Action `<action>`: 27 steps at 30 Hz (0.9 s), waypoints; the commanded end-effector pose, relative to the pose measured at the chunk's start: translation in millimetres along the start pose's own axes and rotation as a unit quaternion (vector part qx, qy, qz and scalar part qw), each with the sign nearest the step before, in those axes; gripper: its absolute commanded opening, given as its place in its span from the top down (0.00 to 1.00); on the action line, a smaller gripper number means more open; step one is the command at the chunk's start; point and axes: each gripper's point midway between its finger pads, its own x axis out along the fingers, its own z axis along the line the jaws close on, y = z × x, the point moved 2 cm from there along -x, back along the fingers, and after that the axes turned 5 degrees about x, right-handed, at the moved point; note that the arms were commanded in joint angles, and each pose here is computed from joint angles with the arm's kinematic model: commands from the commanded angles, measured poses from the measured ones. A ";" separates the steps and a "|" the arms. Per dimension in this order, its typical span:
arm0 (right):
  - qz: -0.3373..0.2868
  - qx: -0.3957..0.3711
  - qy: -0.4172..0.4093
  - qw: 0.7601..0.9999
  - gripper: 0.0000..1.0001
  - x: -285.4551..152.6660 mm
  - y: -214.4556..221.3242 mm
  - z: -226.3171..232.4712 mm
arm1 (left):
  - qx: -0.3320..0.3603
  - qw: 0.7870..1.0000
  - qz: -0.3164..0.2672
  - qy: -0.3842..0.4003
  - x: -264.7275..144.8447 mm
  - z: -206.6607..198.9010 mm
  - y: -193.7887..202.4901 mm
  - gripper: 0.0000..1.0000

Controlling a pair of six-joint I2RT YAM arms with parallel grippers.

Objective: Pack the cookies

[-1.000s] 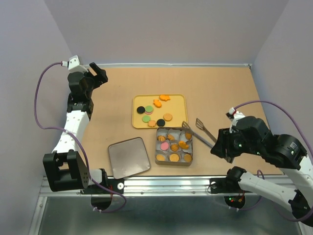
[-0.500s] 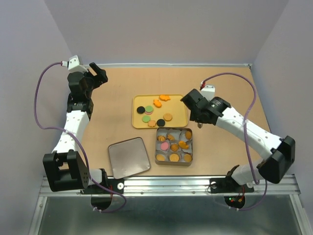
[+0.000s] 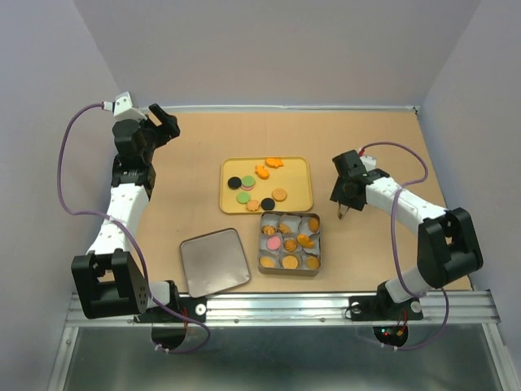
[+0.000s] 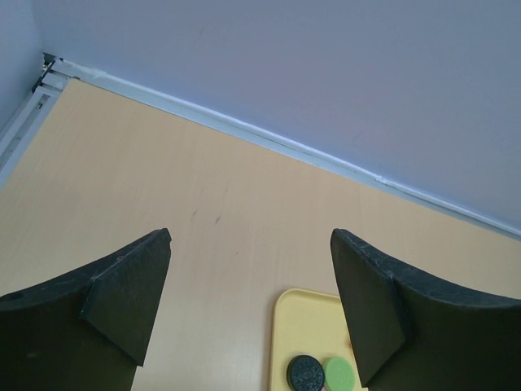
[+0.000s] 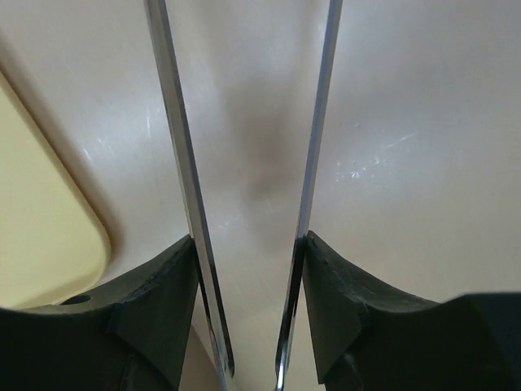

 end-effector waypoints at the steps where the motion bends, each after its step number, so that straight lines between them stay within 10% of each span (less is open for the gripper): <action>1: 0.011 0.005 -0.048 0.999 0.40 18.1 18.5 14.9 | 0.001 1.000 -0.015 0.011 -1.6 -4.1 -4.4 0.10; 12: 0.015 0.005 -0.033 0.999 0.00 23.6 30.2 2.0 | -0.016 1.000 0.000 0.015 -5.0 -12.9 -6.9 0.10; 19: -0.042 0.023 -0.063 0.997 0.00 -21.7 -12.2 7.7 | -0.044 0.997 0.068 -0.018 -35.0 -12.5 14.4 0.13; 27: -0.121 0.057 -0.153 0.979 0.00 -118.0 -62.5 2.8 | -0.011 0.963 0.266 -0.040 -92.2 -76.2 146.3 0.20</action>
